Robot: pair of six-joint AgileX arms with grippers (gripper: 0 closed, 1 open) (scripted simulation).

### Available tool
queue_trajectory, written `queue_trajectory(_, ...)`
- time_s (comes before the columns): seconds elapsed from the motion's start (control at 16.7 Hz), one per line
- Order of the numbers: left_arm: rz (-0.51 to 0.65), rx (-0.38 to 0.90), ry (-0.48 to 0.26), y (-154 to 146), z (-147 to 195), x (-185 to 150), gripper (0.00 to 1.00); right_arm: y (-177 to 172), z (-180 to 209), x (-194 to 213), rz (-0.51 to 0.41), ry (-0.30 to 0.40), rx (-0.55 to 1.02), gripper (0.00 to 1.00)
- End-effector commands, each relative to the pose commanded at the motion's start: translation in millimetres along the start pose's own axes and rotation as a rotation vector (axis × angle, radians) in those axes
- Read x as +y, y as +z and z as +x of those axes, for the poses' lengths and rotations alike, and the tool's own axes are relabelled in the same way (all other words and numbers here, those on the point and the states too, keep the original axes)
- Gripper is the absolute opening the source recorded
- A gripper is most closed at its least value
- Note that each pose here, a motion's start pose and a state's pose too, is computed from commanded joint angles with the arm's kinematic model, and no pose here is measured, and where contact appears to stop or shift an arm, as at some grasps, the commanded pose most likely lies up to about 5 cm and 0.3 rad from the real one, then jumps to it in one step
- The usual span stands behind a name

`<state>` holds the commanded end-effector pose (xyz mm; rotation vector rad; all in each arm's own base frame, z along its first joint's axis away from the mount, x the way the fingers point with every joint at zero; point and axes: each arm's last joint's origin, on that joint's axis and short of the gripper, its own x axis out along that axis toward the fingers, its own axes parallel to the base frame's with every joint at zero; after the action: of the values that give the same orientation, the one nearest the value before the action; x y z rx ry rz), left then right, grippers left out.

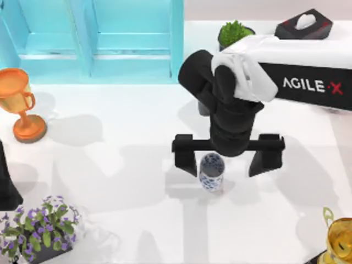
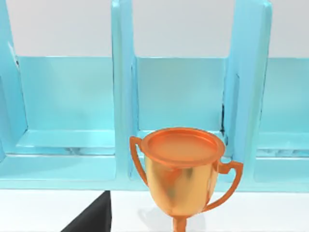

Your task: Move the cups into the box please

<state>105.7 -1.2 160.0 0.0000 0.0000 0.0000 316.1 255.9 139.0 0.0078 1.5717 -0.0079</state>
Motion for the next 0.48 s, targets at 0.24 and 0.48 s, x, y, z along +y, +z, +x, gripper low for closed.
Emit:
queue_trajectory(0.24,0.0,0.0,0.0,0.0,0.0,0.0,1.0,0.0,0.0,0.0,0.0,0.0,0.0,0.62)
queue_trajectory(0.48,0.0,0.0,0.0,0.0,0.0,0.0,1.0,0.0,0.0,0.0,0.0,0.0,0.0,0.32)
